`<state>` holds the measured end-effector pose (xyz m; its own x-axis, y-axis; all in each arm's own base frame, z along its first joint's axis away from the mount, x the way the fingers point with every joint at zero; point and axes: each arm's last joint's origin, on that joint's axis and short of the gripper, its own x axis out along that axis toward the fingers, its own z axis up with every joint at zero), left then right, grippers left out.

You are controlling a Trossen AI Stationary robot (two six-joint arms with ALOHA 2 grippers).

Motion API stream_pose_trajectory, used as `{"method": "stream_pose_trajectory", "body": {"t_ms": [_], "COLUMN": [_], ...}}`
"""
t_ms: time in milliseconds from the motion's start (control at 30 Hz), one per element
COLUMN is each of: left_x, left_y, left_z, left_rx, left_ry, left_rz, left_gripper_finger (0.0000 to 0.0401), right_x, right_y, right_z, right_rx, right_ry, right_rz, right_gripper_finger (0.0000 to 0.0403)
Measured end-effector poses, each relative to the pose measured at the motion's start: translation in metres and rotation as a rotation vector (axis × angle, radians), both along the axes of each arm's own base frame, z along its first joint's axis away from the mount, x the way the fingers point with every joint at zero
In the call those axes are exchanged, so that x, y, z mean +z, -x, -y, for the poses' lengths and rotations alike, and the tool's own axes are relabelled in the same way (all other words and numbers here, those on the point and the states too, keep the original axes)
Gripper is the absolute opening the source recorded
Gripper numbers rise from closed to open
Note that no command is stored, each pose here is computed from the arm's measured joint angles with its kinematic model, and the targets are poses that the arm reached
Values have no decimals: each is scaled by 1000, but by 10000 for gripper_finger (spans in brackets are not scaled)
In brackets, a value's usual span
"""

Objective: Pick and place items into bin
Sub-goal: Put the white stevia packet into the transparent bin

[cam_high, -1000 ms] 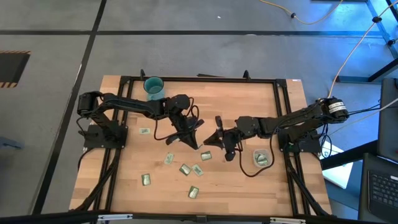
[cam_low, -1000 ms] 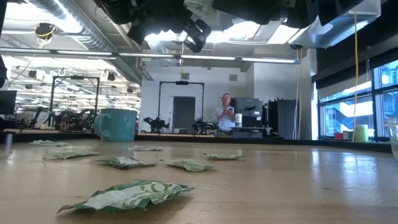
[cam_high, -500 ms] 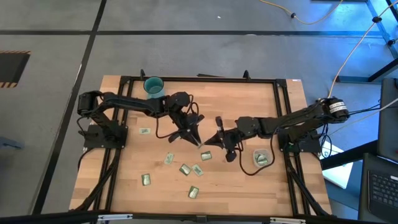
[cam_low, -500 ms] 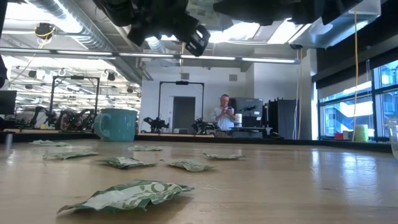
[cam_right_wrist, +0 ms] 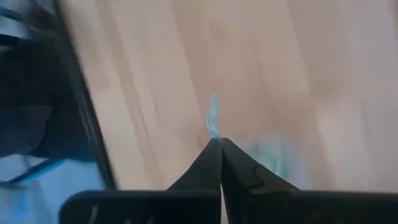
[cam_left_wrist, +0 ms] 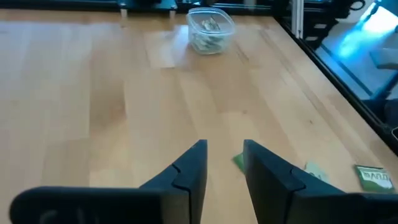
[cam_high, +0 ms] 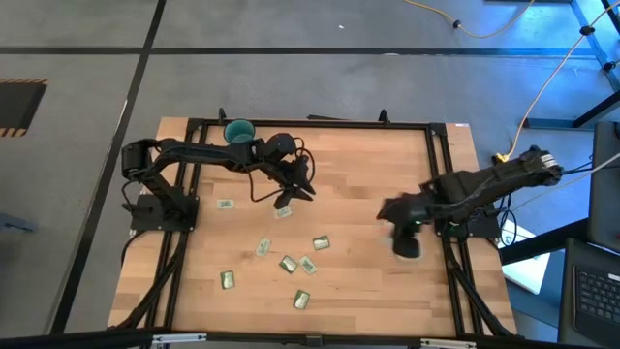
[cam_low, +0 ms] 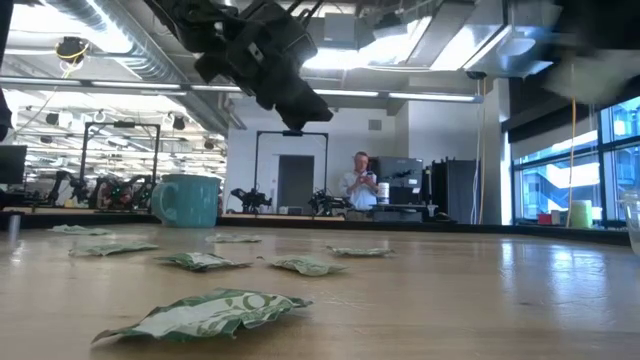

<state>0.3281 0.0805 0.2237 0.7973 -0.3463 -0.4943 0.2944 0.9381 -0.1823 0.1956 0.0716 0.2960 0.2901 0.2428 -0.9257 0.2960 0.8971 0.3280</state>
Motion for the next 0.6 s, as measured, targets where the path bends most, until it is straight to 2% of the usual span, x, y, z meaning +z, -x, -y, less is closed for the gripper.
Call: {"method": "stream_pose_trajectory", "body": {"t_ms": [100, 167, 367, 600], "left_x": [-1, -1, -2, -2], "left_y": [0, 0, 0, 0], "left_z": [3, 5, 7, 7], "left_rx": [-21, -45, -66, -68], "left_ry": [-16, -41, -65, -64], "left_rz": [-2, 3, 12, 4], "left_gripper_finger": [94, 92, 90, 90], "right_x": [-9, -17, -54, -93], "right_y": [21, 29, 38, 45], "right_z": [-5, -7, -8, -5], "right_rx": [-151, -201, -236, -212], "right_ry": [-18, -25, -116, -103], "right_rz": [-161, -198, -214, -241], "right_gripper_finger": [0, 0, 0, 0]}}
